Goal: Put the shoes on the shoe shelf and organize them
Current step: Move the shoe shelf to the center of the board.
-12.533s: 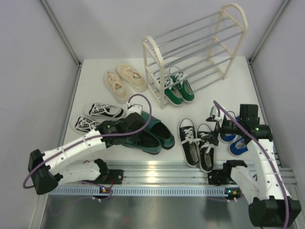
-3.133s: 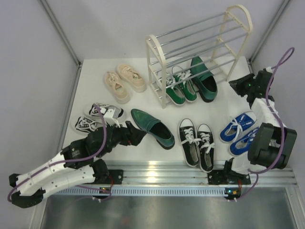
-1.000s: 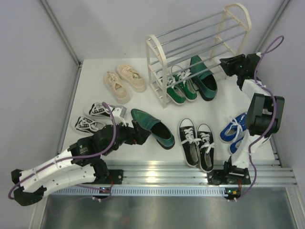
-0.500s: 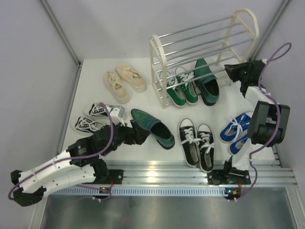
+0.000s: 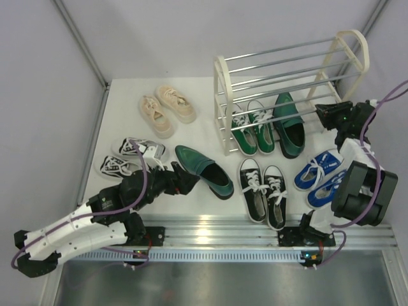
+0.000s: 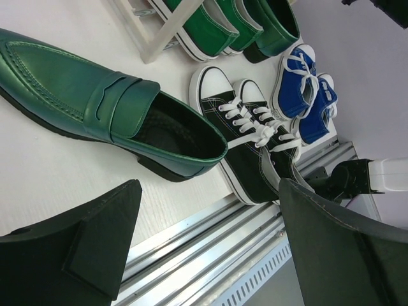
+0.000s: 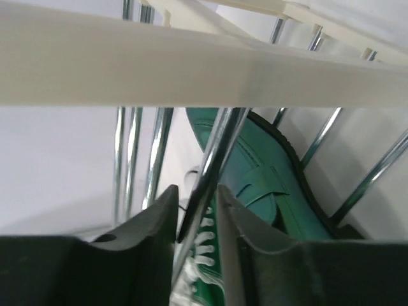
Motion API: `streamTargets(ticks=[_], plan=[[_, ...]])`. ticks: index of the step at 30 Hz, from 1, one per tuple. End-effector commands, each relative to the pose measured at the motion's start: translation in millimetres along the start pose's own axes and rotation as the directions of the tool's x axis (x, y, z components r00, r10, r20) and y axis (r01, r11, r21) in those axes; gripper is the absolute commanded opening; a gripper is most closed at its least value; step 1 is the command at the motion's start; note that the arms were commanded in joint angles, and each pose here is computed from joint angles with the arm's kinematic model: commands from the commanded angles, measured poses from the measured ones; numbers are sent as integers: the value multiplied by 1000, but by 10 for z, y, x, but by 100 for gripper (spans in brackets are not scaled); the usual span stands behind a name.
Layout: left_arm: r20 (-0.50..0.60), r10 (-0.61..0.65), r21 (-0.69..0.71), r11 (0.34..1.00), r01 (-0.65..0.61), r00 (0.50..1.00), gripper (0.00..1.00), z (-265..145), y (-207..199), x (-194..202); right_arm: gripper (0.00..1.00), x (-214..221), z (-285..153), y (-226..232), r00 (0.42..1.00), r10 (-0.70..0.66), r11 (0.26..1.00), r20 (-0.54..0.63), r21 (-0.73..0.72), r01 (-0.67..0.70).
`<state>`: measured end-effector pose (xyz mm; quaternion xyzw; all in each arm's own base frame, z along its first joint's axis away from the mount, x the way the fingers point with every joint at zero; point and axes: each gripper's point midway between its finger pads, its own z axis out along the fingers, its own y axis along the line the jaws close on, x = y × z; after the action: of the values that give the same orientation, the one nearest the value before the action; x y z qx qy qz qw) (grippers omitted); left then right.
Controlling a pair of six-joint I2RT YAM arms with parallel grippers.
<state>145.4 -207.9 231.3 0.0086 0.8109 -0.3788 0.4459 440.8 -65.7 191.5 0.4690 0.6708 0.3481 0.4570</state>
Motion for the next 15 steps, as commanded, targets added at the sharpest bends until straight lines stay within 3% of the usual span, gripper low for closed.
streamTargets(ticks=[1, 3, 5, 7, 13, 14, 15], plan=[[32, -10, 52, 999, 9, 999, 94, 43, -119, -65, 34, 70, -165, -177, 986, -159, 987, -58, -7, 159], [32, 3, 52, 999, -5, 999, 94, 64, -123, -60, 44, -8, -276, -91, 974, -224, 974, -37, -38, 222], [34, 15, 52, 999, -17, 999, 94, 76, -119, -59, 61, -46, -373, -73, 961, -275, 961, -24, -49, 274], [45, 29, 57, 998, -31, 999, 94, 92, -128, -75, 69, -104, -516, -1, 948, -317, 946, 0, -64, 317], [58, 81, 59, 995, -84, 995, 95, 118, -115, -82, 72, -102, -961, 70, 850, -527, 847, 2, -75, 526], [60, 87, 58, 994, -90, 994, 95, 115, -109, -84, 73, -69, -1016, 66, 777, -630, 773, -3, -98, 627], [65, 100, 60, 993, -104, 993, 95, 106, -104, -91, 77, 143, -1141, 147, 730, -682, 721, -45, -209, 661]])
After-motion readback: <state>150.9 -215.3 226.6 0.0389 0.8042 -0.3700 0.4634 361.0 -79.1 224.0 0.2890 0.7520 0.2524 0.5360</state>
